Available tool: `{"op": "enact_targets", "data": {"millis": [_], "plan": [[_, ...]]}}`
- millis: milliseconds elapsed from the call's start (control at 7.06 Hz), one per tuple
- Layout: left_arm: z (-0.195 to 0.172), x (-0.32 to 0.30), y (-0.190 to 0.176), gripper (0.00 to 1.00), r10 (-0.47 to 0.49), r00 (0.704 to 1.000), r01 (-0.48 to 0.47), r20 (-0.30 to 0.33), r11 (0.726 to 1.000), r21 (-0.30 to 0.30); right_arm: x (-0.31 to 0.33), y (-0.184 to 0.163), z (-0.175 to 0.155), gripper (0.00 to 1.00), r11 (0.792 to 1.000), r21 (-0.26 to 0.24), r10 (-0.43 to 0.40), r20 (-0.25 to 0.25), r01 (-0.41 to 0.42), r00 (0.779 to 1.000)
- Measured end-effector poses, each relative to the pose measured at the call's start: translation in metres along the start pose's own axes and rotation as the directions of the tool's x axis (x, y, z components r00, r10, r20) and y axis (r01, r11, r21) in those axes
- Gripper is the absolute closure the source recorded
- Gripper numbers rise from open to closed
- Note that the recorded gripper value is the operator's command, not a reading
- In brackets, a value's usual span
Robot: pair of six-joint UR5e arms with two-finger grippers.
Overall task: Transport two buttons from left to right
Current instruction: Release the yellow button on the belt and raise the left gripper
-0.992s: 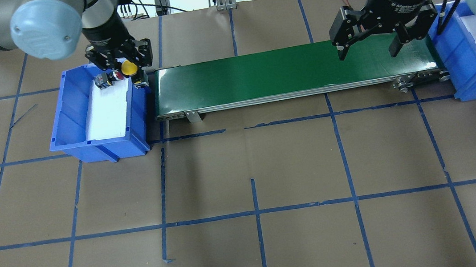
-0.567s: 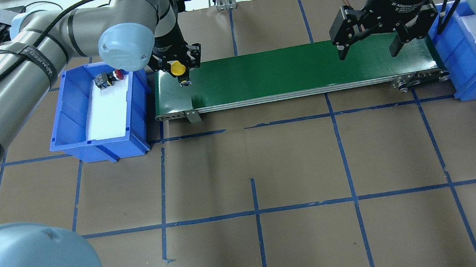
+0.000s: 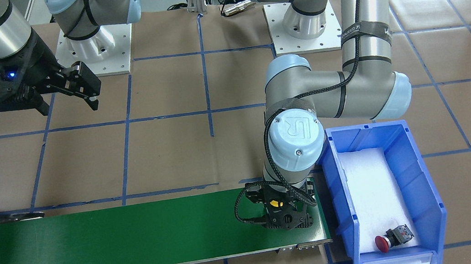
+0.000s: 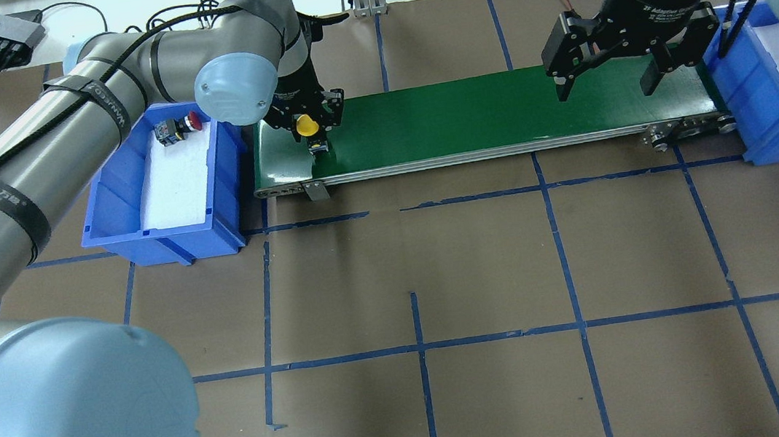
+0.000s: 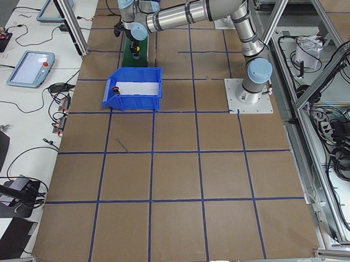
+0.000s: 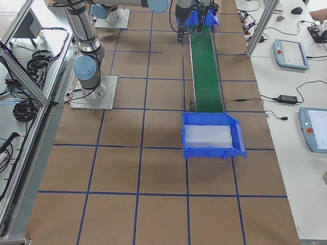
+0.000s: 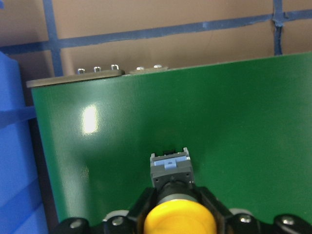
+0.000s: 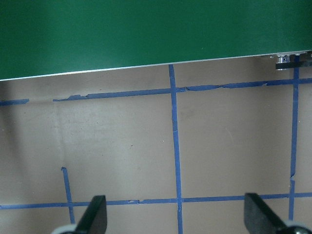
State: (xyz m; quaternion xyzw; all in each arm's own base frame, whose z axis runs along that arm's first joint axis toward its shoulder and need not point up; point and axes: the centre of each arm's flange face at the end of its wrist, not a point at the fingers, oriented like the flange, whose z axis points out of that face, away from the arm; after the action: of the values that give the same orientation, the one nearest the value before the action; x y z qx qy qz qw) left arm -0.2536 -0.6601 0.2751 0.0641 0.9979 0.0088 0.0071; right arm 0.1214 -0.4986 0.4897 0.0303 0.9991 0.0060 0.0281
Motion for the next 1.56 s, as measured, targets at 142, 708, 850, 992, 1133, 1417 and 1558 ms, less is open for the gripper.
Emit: {"op": "enact_targets", "data": {"millis": [142, 708, 850, 992, 1133, 1417, 1558], "plan": [[-0.007, 0.000, 0.001, 0.00, 0.008, 1.000, -0.008, 0.000, 1.000, 0.010, -0.001, 0.001, -0.001, 0.00, 1.000, 0.001, -0.003, -0.002, 0.003, 1.000], [-0.098, -0.028, 0.043, 0.00, 0.015, 1.000, -0.015, 0.000, 0.998, 0.056, -0.020, 0.007, 0.002, 0.00, 0.999, -0.016, -0.040, -0.004, 0.040, 0.999], [-0.105, -0.067, 0.044, 0.00, 0.051, 0.999, -0.051, 0.003, 0.997, 0.051, -0.019, 0.006, 0.002, 0.00, 0.999, -0.021, -0.038, -0.004, 0.038, 0.999], [-0.102, -0.115, 0.036, 0.00, 0.133, 0.991, -0.133, 0.005, 0.990, 0.051, -0.018, 0.006, 0.001, 0.00, 0.999, -0.030, -0.035, -0.007, 0.035, 0.999], [-0.095, -0.147, 0.027, 0.00, 0.266, 0.964, -0.267, 0.018, 0.962, 0.058, -0.016, 0.006, -0.001, 0.00, 0.999, -0.033, -0.033, -0.009, 0.033, 0.999], [-0.069, -0.198, 0.007, 0.00, 0.589, 0.805, -0.593, 0.073, 0.802, 0.064, -0.017, 0.006, -0.002, 0.00, 0.999, -0.034, -0.026, -0.002, 0.026, 1.000], [-0.054, -0.216, -0.002, 0.00, 0.732, 0.674, -0.739, 0.104, 0.672, 0.056, -0.018, 0.006, -0.004, 0.00, 0.999, -0.027, -0.027, 0.002, 0.027, 1.000]]}}
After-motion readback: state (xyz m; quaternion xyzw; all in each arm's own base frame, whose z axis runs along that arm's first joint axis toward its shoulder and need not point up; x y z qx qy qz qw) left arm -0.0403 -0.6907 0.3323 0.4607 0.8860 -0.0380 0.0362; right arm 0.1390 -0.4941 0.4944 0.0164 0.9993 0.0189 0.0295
